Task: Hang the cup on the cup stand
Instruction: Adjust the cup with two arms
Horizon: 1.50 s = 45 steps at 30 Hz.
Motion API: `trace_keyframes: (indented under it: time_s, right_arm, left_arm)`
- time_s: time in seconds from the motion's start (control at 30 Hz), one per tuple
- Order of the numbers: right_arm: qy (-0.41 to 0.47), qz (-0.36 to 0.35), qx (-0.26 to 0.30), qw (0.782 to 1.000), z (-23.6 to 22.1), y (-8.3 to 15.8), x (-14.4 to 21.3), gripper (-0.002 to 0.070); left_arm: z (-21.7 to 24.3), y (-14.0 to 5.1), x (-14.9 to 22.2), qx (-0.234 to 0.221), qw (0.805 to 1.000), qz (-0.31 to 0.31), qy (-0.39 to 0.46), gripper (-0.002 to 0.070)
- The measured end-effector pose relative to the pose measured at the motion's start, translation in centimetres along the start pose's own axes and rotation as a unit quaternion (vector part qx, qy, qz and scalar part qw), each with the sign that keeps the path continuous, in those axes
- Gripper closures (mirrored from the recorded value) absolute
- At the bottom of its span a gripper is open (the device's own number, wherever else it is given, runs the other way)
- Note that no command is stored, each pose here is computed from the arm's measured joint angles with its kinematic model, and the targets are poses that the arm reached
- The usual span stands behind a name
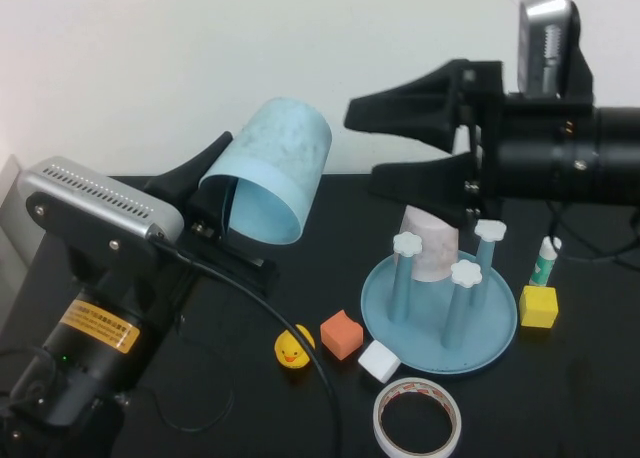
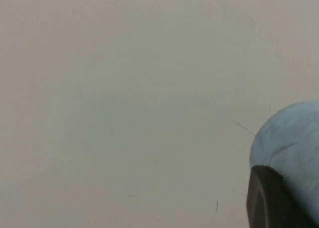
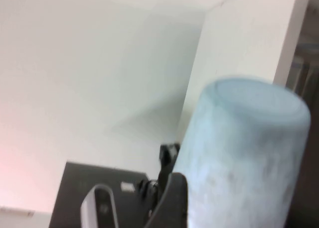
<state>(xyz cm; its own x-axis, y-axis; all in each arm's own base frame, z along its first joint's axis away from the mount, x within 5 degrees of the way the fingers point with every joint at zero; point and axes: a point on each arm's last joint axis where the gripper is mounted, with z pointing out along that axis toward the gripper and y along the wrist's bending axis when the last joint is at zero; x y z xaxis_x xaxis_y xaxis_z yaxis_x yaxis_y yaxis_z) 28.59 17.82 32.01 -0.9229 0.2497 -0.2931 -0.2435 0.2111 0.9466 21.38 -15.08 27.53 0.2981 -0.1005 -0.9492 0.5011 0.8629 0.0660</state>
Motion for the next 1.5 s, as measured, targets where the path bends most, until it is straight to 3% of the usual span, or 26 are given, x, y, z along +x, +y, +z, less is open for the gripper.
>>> trace_keyframes:
  time_s: [0.93, 1.5]
  right_arm:
    - [0.011, 0.036, 0.008, 0.999, 6.8, -0.8, -1.9, -0.0017]
    - [0.027, 0.025, 0.004, 0.999, 7.5, -0.8, -1.2, -0.0017]
  left_arm:
    - [0.2, -0.2, 0.7, 0.006, 1.0, 0.004, 0.012, 0.0665]
    - [0.2, -0.2, 0.9, 0.004, 1.0, 0.003, 0.014, 0.0665]
